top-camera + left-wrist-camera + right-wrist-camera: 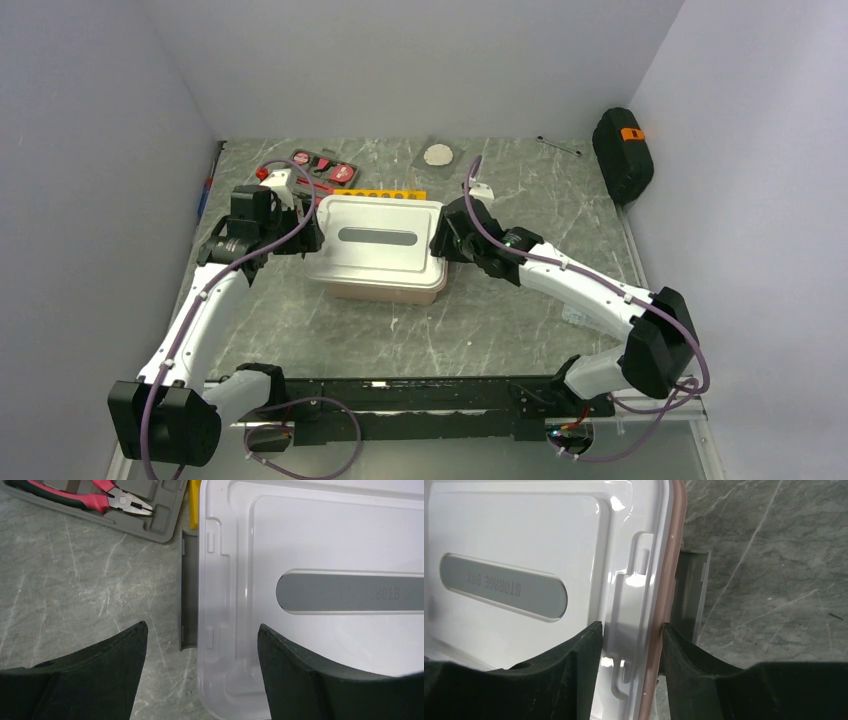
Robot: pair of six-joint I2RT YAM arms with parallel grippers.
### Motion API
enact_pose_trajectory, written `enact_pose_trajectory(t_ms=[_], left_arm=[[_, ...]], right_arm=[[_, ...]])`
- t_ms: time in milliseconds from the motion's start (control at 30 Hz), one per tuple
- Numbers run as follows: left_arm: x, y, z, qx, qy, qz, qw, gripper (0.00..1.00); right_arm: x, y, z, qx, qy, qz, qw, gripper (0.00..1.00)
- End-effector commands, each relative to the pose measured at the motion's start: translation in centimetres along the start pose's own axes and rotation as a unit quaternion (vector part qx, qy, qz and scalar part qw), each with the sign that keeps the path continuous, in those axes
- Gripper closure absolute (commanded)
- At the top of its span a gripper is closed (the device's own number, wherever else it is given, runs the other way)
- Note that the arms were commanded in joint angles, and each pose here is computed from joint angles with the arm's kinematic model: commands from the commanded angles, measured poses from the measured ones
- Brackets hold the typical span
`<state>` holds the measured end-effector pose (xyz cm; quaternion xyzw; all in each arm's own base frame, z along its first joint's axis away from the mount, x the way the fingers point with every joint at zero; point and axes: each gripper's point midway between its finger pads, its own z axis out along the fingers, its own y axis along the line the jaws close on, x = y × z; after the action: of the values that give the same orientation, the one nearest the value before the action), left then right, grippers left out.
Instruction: Organize the chemistry lab equipment
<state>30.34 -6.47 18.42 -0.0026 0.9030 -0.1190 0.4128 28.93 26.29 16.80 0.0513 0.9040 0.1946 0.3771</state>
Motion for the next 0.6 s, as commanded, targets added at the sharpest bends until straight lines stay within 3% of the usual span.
enact_pose_trajectory(t_ms=[0,567], left_arm=[[-1.6,-0.4,-0.8,0.007,-0.025,0.006,1.0,0.18],[-1.6,-0.4,-0.8,0.009,-0.024,0.006,1.0,0.18]], right_arm=[[-0.6,0.4,0.2,0.002,-0.008,-0.006,1.0,0.51],[1.1,-0.8,1.3,0.011,0.015,0.005,1.0,0.68]])
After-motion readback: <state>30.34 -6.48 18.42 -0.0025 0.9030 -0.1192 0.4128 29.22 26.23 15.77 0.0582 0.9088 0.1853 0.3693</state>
